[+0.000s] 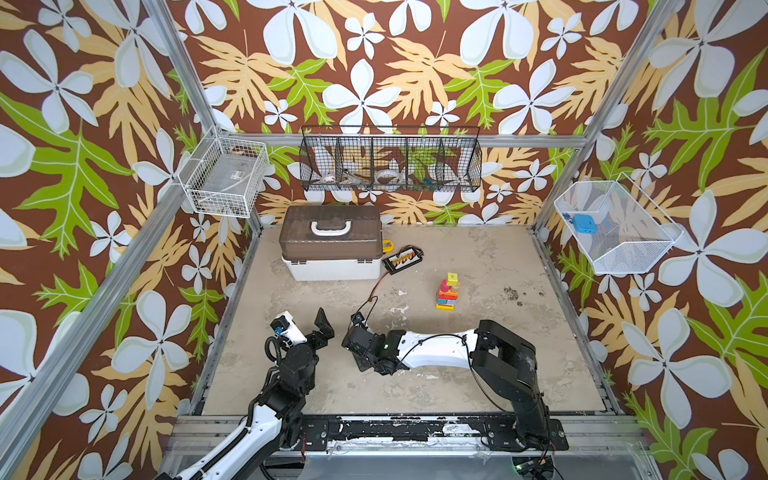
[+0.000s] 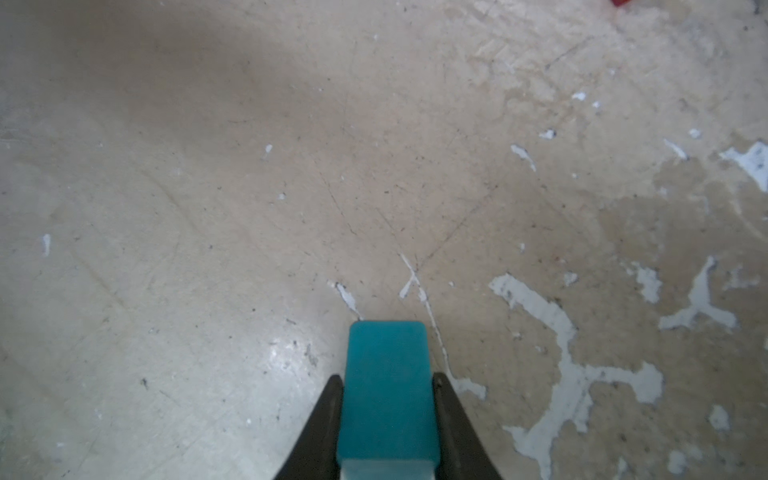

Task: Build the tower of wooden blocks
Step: 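Grasp the teal wedge block with the right gripper and lift it, then carry the teal wedge block with the right gripper above the tower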

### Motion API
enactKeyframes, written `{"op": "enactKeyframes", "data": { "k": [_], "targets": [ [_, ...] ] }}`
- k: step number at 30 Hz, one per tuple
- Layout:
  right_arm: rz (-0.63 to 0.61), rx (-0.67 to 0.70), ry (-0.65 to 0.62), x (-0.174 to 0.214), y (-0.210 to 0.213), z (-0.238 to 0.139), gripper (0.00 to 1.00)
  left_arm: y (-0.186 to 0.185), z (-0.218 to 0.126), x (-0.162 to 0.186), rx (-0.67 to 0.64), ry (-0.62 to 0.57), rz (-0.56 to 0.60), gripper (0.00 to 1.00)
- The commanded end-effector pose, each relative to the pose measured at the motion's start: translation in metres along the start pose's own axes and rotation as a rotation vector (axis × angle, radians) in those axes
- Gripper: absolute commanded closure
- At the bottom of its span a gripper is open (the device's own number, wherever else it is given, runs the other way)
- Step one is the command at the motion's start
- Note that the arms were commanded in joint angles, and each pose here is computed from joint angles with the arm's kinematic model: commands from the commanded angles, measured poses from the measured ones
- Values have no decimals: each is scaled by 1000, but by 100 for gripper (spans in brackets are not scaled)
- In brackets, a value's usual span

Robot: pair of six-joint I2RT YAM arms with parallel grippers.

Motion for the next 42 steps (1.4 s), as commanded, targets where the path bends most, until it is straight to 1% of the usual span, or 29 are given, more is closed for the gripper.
{"op": "enactKeyframes", "data": {
  "k": [1, 5, 10, 12, 15, 17, 20, 22, 24, 25, 26, 27, 30, 31, 33, 35, 36, 37, 38, 41, 42],
  "targets": [
    [-22, -22, -2, -3, -1, -12, 75, -3, 0, -4, 18, -17, -3, 0],
    [-43, -23, -42, -14, -7, -37, 77, -4, 0, -3, 22, -15, -3, 0],
    [-74, -71, -55, -25, -20, -70, 84, -4, 0, -2, 28, -10, 0, 0],
    [-77, -89, -78, -32, -30, -87, 89, -5, 0, -3, 29, -12, -1, 0],
    [-94, -122, -173, -50, -43, -119, 99, -5, 0, -2, 30, -11, -1, 0],
    [-115, -102, -251, -64, -53, -145, 100, -5, 0, -2, 31, -10, 2, 0],
    [-189, -100, -405, -83, -61, -189, 100, -5, 0, -3, 32, -13, 0, 0],
    [-239, -58, -506, -91, -72, -212, 100, -5, 0, -3, 31, -13, 2, 0],
    [-367, -15, -575, -92, -78, -224, 100, -5, 0, -3, 31, -13, 2, 0],
    [-458, -29, -587, -89, -75, -224, 100, -5, 0, -3, 33, -13, 2, 0],
    [-585, -68, -581, -81, -67, -223, 100, -5, 0, -3, 34, -12, 2, 0],
    [-644, -71, -570, -76, -66, -222, 100, -5, 0, -3, 35, -13, 2, 0],
    [-680, 45, -508, -75, -82, -218, 100, -5, -1, -3, 37, -15, 1, 0],
    [-712, 51, -481, -75, -83, -217, 100, -5, -1, -3, 39, -15, 2, 0],
    [-836, -3, -407, -69, -79, -214, 100, -6, -1, -3, 42, -14, 2, 0],
    [-1010, -65, -326, -55, -74, -210, 100, -6, -1, -2, 45, -13, 2, 0],
    [-1048, -72, -307, -53, -74, -211, 100, -6, -1, -2, 47, -12, 3, 0],
    [-1073, -68, -292, -54, -76, -210, 100, -7, -1, -2, 49, -10, 4, 0],
    [-1078, -106, -265, -55, -78, -212, 100, -7, -1, -2, 52, -11, 4, 0],
    [-997, -271, -180, -69, -92, -213, 100, -8, -1, -1, 58, -5, 9, 0],
    [-978, -297, -159, -75, -99, -213, 100, -9, -1, -1, 64, -3, 9, 0]
  ]
}}
Point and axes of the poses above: each gripper's point midway between its finger pads, its own z axis out along the fingers, its own y axis along the line the jaws close on, x = y × z, the point moved 3 cm from there along -z, back along the fingers, and after that the axes turned 1 degree about -z, right-handed, at the moved point
